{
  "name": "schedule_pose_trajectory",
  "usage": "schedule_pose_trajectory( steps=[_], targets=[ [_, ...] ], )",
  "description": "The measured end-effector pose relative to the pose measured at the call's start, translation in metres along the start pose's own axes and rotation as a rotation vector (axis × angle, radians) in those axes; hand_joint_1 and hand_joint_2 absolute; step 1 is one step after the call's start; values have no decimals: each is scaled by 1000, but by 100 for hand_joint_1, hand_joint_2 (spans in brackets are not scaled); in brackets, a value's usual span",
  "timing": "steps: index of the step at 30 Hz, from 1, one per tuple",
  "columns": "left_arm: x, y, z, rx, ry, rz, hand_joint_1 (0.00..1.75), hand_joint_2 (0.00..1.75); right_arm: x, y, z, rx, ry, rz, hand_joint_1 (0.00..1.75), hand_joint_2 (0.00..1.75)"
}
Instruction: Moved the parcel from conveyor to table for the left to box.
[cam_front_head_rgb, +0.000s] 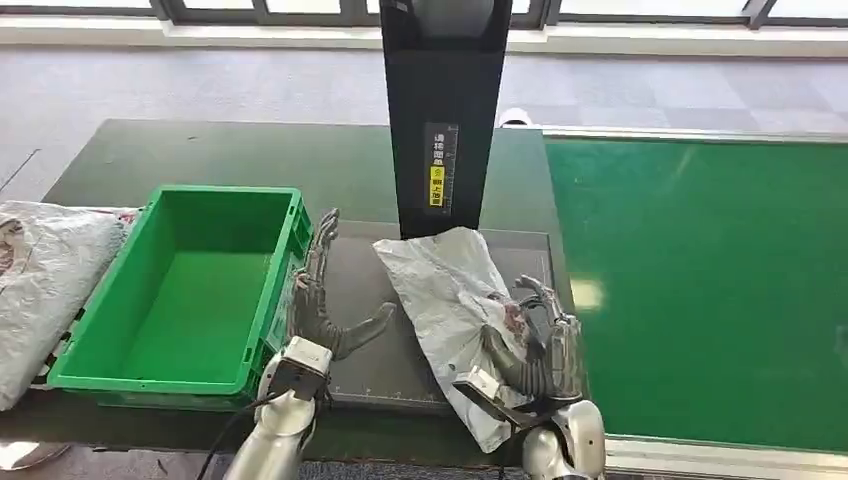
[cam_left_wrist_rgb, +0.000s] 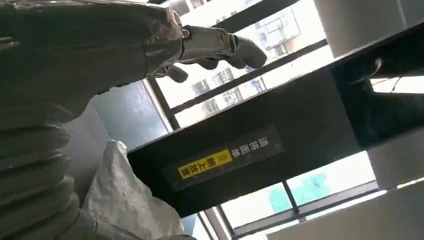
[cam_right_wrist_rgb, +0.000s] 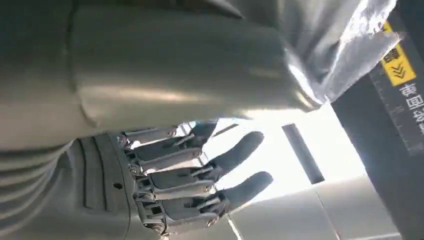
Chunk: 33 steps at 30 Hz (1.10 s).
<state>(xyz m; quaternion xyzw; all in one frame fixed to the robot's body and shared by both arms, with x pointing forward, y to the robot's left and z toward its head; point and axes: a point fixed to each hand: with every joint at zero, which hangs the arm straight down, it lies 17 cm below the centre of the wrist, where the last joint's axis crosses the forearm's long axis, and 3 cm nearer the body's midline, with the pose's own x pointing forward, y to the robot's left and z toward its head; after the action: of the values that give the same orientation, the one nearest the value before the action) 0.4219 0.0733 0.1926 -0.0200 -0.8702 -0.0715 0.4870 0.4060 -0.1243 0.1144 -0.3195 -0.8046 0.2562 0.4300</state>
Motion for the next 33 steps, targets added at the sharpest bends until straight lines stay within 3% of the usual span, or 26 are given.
schedule_pose_trajectory(
  steps=[23, 27, 33],
  targets=[
    [-3, -21, 5, -69, 15, 49, 0, 175, -12, -7, 1, -24, 30, 2, 0, 0],
    [-13, -29, 8, -113, 22, -124, 0, 175, -14, -33, -8, -111, 47, -19, 0, 0],
    [-55, -89, 29, -374, 97, -331, 0, 175, -5, -119, -28, -369, 34, -55, 0, 0]
  ],
)
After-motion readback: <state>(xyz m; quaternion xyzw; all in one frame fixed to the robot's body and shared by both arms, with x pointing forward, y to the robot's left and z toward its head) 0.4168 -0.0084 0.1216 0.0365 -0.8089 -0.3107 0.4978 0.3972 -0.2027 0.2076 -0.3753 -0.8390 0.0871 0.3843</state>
